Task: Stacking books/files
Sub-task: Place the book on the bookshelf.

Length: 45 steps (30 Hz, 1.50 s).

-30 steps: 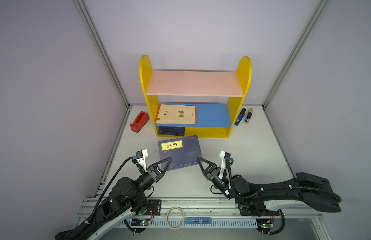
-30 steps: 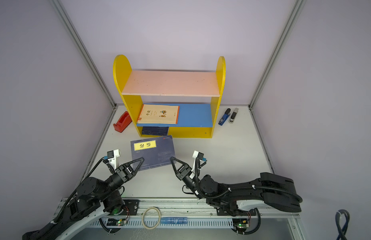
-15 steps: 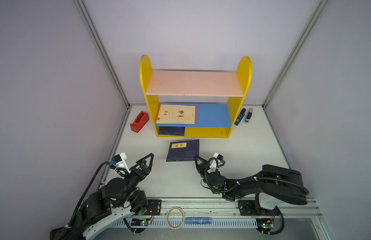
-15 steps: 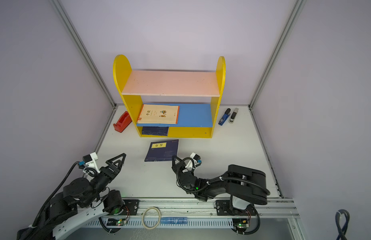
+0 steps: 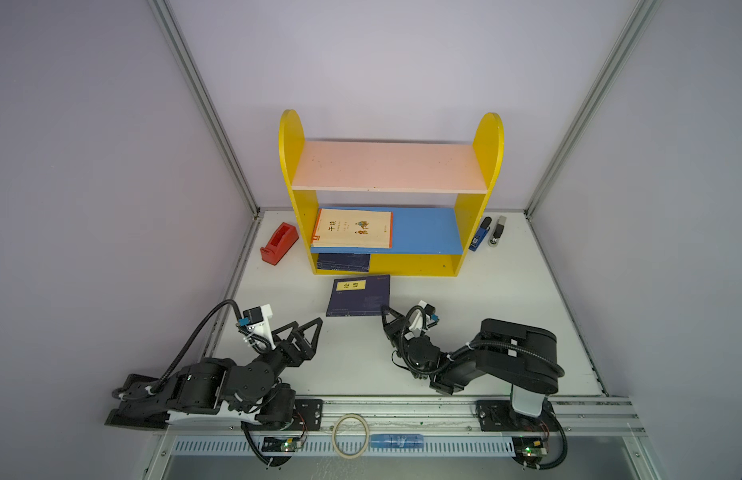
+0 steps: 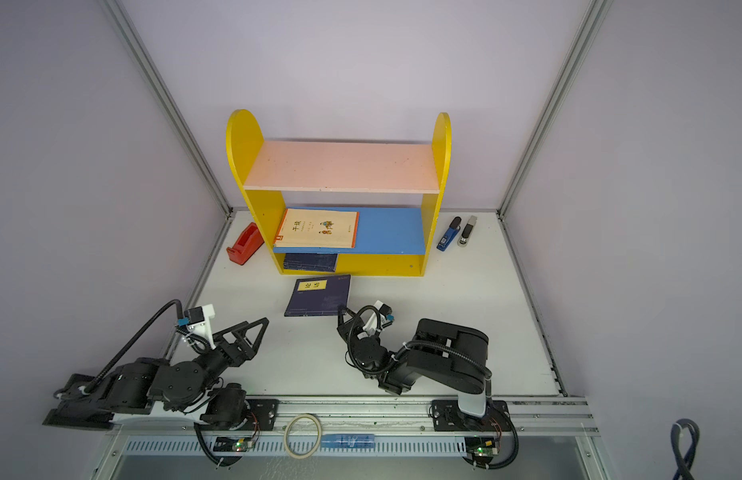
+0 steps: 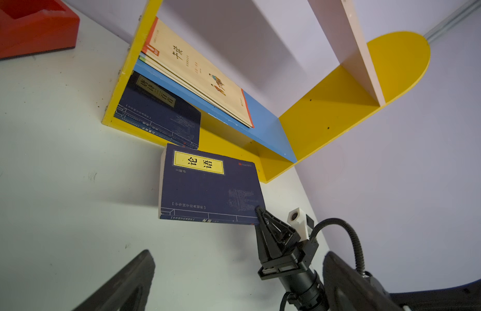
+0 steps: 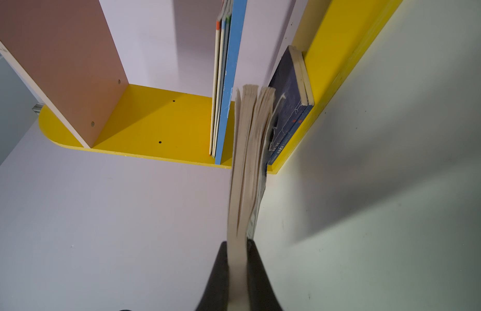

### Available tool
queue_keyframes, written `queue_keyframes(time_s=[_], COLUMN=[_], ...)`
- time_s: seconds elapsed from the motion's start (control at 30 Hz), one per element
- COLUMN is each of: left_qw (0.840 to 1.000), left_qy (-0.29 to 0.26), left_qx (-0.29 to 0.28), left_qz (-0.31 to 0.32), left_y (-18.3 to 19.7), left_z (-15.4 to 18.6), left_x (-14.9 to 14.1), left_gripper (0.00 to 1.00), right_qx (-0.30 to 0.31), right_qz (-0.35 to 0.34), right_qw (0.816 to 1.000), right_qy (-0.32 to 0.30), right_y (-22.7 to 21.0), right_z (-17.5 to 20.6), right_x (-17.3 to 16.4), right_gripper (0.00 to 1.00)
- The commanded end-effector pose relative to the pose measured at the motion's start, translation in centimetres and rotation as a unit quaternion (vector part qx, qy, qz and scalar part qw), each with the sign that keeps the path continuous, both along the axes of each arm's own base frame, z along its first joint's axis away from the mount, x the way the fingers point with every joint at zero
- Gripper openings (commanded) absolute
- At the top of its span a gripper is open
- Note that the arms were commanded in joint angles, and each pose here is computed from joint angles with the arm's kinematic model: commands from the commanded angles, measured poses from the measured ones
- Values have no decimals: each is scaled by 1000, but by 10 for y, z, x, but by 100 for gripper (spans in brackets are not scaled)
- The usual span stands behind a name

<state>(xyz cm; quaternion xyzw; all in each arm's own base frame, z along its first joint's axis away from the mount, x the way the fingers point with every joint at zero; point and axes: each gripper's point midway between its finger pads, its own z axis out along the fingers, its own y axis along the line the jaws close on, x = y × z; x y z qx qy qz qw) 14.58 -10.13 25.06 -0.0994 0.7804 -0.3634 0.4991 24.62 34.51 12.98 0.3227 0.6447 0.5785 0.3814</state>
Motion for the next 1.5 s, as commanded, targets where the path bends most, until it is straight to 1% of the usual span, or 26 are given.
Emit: queue_keyframes(time_s=[0.0,0.1,0.13,0.2,0.23,0.27,0.33,0.4,0.47,0.53,0.57,0.63,0.7,0.77,0.83,0.9,0.97,1.03,1.1,1.23,1.47], left_qw=[999,996,995,992,991,990,989,988,989,987,987,986,982,977,970,964,960,965,966,970,974], left_qy=[-2,31,48,94,111,128,141,151,148,156,156,158,167,180,195,204,211,197,189,164,131], left_qx=[46,87,91,68,51,36,24,25,18,15,11,-10,-40,-67,-81,-90,-101,-99,-91,-81,-79], left_qz=[13,6,-13,-46,-56,-53,-39,-17,-9,23,39,60,78,96,124,146,152,145,152,161,167], left_y=[-33,-69,-86,-108,-112,-110,-100,-84,-70,-47,-33,-13,4,20,37,50,54,54,56,61,64], left_z=[4,-1,-6,-24,-33,-42,-50,-52,-45,-40,-35,-28,-26,-30,-44,-64,-78,-77,-79,-71,-59], left_x=[1,5,8,19,27,36,50,61,71,80,84,92,101,111,121,128,132,135,136,134,130], left_gripper=[100,100,100,100,100,100,100,100,100,100,100,100,100,100,100,100,100,99,99,99,99], right_qx=[14,11,9,1,-3,-10,-19,-16,-3,5,6,13,22,9,4,7,17,31,40,52,75], right_qz=[6,-6,-11,-24,-29,-32,-28,-21,-21,-27,-27,-21,-20,-25,-27,-28,-24,-21,-17,-14,-25], right_qw=[1000,1000,1000,1000,1000,999,999,999,1000,999,999,1000,999,999,998,998,999,998,998,998,997], right_qy=[-1,0,1,4,8,12,19,21,1,-18,-17,-8,-20,-42,-54,-51,-40,-45,-41,-40,-25], right_y=[-2,-18,-25,-38,-42,-45,-43,-39,-36,-34,-32,-25,-18,-11,-7,-5,-1,3,11,25,31], right_z=[7,4,3,2,1,0,0,0,7,12,10,5,6,15,22,24,19,17,12,7,-5], right_x=[-3,-6,-8,-8,-8,-9,-5,3,10,19,26,41,52,60,64,68,77,85,93,104,126], right_gripper=[0,0,0,0,0,0,0,0,0,0,0,0,0,0,0,0,0,0,0,0,0])
